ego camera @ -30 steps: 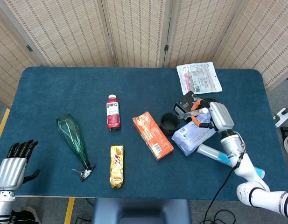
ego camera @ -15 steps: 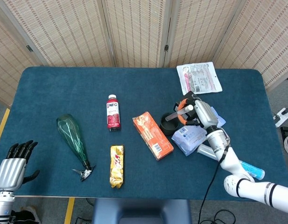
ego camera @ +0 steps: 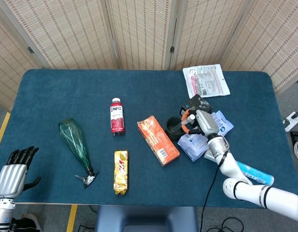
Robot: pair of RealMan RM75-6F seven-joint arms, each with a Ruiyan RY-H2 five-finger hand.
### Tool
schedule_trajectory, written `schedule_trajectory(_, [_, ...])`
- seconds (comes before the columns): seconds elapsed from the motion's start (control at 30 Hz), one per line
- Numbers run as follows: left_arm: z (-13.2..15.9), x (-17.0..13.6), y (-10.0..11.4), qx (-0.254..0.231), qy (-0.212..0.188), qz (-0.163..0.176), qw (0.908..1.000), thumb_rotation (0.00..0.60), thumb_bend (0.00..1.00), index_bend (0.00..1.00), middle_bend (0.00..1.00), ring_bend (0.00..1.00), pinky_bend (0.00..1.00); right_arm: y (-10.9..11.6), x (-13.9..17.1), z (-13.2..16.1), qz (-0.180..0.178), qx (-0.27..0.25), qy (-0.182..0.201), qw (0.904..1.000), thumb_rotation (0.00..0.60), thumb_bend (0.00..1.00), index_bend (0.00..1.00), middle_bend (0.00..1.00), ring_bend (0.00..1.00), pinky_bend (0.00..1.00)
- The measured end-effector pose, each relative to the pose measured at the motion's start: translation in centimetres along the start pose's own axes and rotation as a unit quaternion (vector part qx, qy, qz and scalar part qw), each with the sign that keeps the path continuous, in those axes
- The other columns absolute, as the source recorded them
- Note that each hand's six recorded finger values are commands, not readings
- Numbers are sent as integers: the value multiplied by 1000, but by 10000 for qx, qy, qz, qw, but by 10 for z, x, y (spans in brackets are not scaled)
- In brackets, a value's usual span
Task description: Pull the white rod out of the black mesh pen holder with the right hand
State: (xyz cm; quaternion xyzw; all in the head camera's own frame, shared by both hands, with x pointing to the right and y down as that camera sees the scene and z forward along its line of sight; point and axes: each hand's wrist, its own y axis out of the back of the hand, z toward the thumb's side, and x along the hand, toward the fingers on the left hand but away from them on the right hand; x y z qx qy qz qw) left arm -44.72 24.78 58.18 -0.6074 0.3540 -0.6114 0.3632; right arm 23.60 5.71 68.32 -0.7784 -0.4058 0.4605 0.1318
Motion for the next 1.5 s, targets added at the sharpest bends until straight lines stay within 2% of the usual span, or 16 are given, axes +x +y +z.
schedule_trajectory(0.1, [0,0,0,3,-1,-1,10000,600,246,165,150,161,138,-9,-3,-9,86,115,-73,9999,600,327,444,358,210,179])
schedule_trajectory(0.17, [-1,0,0,7,3,0,10000,600,246,165,150,162,138,-14,-3,-12,185,210,-81,9996,600,327,236,242,137,160])
schedule_trajectory(0.23, [-1,0,0,5,9,9,10000,600,247,165,150,162,137,-16,-3,-13,233,300,-40,9993,600,327,77,147,69,141])
schedule_trajectory(0.27, [-1,0,1,5,11,14,10000,600,246,165,150,162,138,-15,-2,-13,233,343,-16,9991,600,327,21,101,30,128])
schedule_trajectory(0.3, [-1,0,1,4,9,18,10000,600,246,165,150,162,138,-13,-1,-13,223,386,11,9990,600,327,6,83,15,123])
schedule_trajectory(0.4, [0,0,1,4,-8,20,10000,600,246,165,151,161,138,-3,4,-14,109,497,100,9987,600,327,0,51,0,114])
schedule_trajectory(0.6, [1,2,2,-5,-28,49,10000,600,246,166,150,162,137,28,28,-19,-301,754,259,9964,600,327,0,53,0,112])
schedule_trajectory(0.77, [1,3,3,-22,-14,102,9999,600,247,165,151,161,138,61,60,-31,-846,1119,319,9896,600,327,0,129,10,112])
schedule_trajectory(0.83, [1,4,3,-27,-15,114,9999,600,247,165,150,161,138,73,79,-38,-1067,1287,333,9854,600,327,7,162,37,112])
schedule_trajectory(0.93, [3,4,3,-14,-25,128,9999,600,246,165,150,161,138,86,110,-49,-1276,1550,346,9790,600,331,70,215,106,152])
schedule_trajectory(1.13, [8,6,6,-11,-72,200,9998,600,247,165,150,161,138,93,168,-70,-1516,1928,226,9692,600,336,110,240,125,175])
schedule_trajectory(1.33, [12,5,13,-25,-70,380,9993,600,246,165,150,160,138,83,218,-85,-1590,2139,28,9638,600,340,110,239,126,175])
schedule_trajectory(1.5, [14,5,18,-48,-42,529,9986,600,246,168,150,159,138,76,234,-85,-1612,2112,49,9640,600,342,110,238,125,174])
